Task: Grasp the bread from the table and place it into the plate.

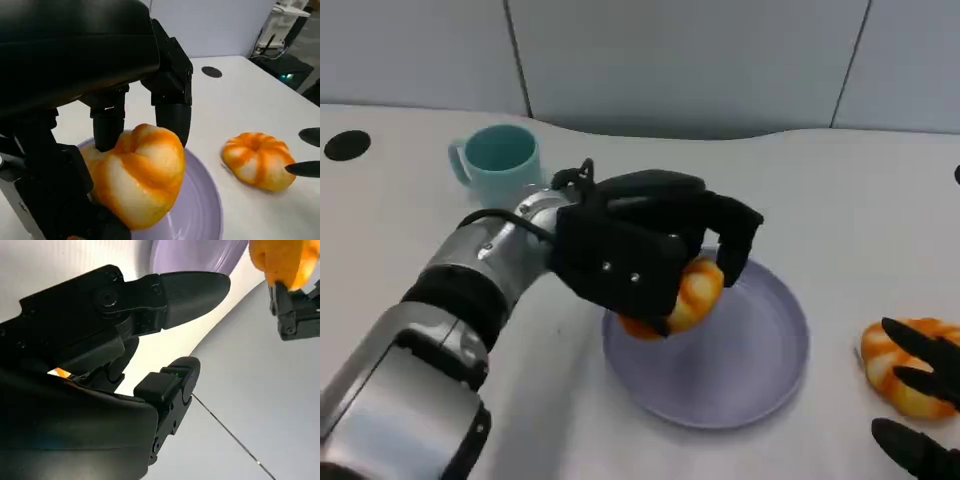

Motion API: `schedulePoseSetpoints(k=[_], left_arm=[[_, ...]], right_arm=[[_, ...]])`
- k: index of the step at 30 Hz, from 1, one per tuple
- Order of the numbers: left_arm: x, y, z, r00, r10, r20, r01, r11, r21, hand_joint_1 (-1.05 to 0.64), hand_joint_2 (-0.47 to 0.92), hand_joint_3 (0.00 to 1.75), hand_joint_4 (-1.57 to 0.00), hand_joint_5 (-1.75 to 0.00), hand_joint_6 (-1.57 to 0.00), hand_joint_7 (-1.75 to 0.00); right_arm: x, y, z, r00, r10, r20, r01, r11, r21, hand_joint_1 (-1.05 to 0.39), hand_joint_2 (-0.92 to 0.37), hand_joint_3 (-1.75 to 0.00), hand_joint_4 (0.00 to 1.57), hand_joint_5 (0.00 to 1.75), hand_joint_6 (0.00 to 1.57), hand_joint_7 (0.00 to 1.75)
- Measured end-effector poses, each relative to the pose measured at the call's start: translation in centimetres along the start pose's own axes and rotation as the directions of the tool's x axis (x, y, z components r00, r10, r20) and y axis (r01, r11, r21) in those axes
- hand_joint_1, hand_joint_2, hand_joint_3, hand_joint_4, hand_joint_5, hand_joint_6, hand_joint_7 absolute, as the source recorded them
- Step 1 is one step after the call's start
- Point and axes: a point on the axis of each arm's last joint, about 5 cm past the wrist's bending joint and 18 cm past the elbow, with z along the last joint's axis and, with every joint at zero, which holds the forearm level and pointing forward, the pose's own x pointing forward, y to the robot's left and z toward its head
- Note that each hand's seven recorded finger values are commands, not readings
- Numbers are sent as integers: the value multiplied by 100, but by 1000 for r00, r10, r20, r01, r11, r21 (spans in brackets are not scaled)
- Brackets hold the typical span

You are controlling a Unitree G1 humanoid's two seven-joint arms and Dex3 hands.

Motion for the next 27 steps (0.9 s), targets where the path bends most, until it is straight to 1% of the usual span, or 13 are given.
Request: schedulePoseSetpoints(k=[2,5,6,8,9,10,11,12,13,15,17,19,27], left_arm=[[24,-38,9,1000,-14,-4,14,1000,23,-5,43,103,-87,-175,-68,-175],[45,-74,7,999,-44,-21,44,999,29,-10,56,68,-77,-175,-56,-175],[49,-80,4,998,-52,-29,53,998,32,-11,58,62,-76,-175,-55,-175],[62,-81,6,996,-76,-43,79,995,53,-17,70,37,-67,-175,-47,-175],[70,-76,11,995,-82,-48,85,994,66,-19,74,30,-65,-175,-44,-175],[80,-66,18,994,-93,-52,97,992,83,-24,75,26,-59,-172,-41,-172],[89,-52,25,993,-104,-57,109,989,100,-33,78,17,-47,-169,-36,-163],[98,-41,33,992,-114,-60,120,986,116,-37,80,11,-41,-168,-33,-159],[108,-31,42,989,-131,-63,138,981,136,-42,81,7,-34,-161,-31,-150],[119,-11,54,985,-160,-70,169,972,166,-53,83,2,-24,-130,-33,-107],[111,20,55,979,-191,-72,201,964,174,-58,85,1,-18,-121,-33,-92],[100,56,59,973,-219,-69,228,956,183,-61,85,1,-13,-118,-33,-87],[89,77,66,969,-242,-50,247,953,177,-64,85,0,-8,-117,-32,-87]], right_arm=[[-4,2,4,1000,2,-5,-2,1000,-5,-38,-92,-32,87,8,67,1],[-10,7,4,1000,4,-7,-4,1000,-5,-37,-92,-32,86,7,67,1],[-10,8,4,1000,3,-7,-3,1000,-5,-37,-92,-32,86,7,67,1],[-12,12,5,1000,1,-7,-1,1000,-5,-37,-92,-32,86,7,67,1],[-13,16,7,1000,-1,-7,1,1000,-7,-37,-92,-32,85,7,67,1],[-13,21,10,1000,-5,-5,5,1000,-8,-37,-92,-32,85,7,67,1],[-13,25,12,1000,-7,-4,7,1000,-9,-37,-92,-32,85,7,68,1],[-14,27,13,1000,-10,-3,10,1000,-11,-37,-92,-32,85,7,68,1],[-14,28,14,1000,-13,-1,13,1000,-12,-37,-92,-32,86,7,68,1],[-11,29,16,1000,-20,4,20,1000,-11,-37,-92,-32,87,7,68,1],[-11,30,17,1000,-24,5,24,1000,-11,-38,-92,-32,85,6,68,1],[-11,30,18,1000,-27,6,27,1000,-10,-38,-92,-32,85,6,68,0],[-11,31,18,999,-36,7,36,999,-12,-39,-92,-33,87,6,69,1]])
